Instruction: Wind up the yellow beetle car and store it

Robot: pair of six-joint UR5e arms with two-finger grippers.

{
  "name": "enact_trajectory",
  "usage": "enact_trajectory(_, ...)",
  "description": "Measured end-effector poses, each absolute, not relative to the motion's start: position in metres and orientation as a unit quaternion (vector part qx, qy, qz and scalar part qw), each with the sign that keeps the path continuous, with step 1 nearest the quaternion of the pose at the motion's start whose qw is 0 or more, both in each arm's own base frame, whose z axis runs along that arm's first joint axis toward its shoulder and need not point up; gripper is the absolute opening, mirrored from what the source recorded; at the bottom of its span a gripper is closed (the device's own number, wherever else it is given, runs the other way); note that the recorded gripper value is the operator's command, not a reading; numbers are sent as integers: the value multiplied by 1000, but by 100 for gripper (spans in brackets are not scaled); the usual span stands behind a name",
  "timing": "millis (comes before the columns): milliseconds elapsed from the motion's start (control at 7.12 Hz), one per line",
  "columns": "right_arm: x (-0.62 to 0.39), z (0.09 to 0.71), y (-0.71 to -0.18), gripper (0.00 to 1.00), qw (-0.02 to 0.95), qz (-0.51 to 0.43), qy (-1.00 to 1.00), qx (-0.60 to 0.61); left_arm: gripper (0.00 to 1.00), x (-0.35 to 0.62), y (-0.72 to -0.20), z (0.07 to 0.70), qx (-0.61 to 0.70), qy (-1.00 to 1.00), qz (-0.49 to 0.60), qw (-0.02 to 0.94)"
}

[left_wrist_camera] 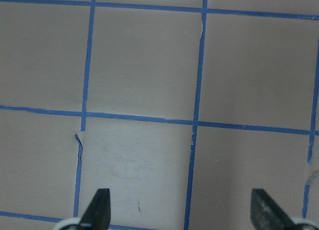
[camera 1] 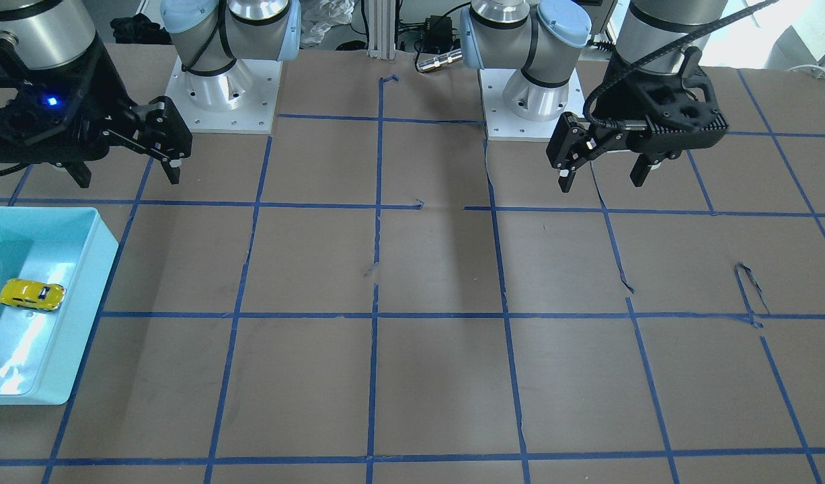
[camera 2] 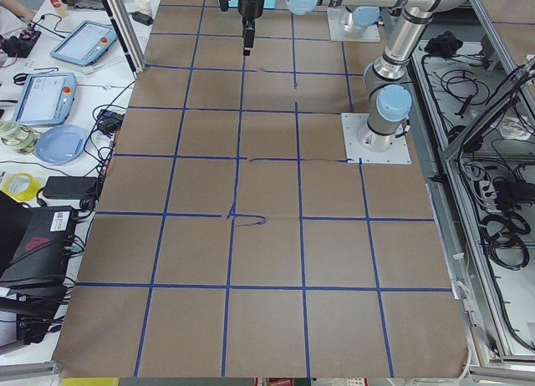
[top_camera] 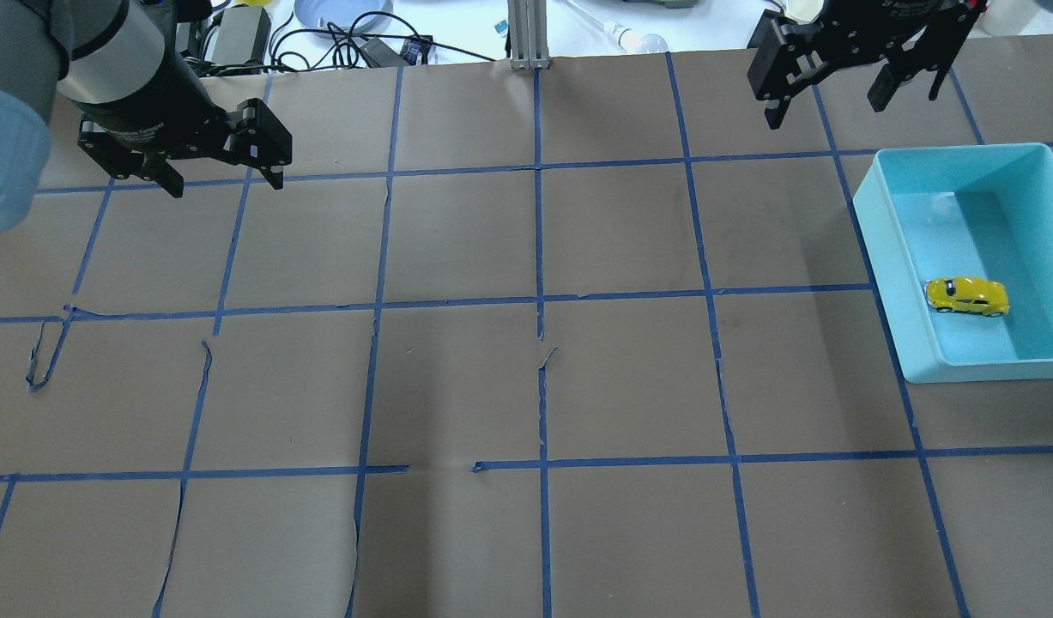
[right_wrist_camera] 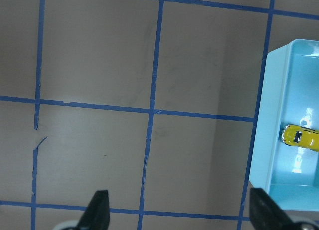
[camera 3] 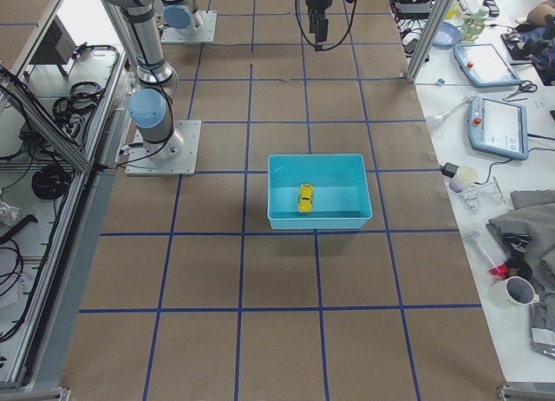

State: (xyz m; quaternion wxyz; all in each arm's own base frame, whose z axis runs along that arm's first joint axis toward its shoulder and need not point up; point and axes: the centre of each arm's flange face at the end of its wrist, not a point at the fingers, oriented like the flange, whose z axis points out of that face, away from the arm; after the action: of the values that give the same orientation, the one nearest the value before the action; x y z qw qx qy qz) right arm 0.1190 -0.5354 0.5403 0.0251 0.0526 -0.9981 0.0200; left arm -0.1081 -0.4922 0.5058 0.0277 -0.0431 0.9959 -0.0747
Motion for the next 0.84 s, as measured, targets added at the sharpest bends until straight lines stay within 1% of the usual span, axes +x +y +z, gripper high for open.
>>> enact_trajectory(140,119,540,-536,100,24,23,-999,42,100,-108,-492,506,-43,996,-75,28)
enact_trajectory(421,122,540,-546,100,10,60,-998,12,100,-108,-492,506,-43,996,-75,28)
enact_trajectory(842,124,534,-544,100,0,70,-998,-4,100,-108,-492,506,-43,996,-75,28)
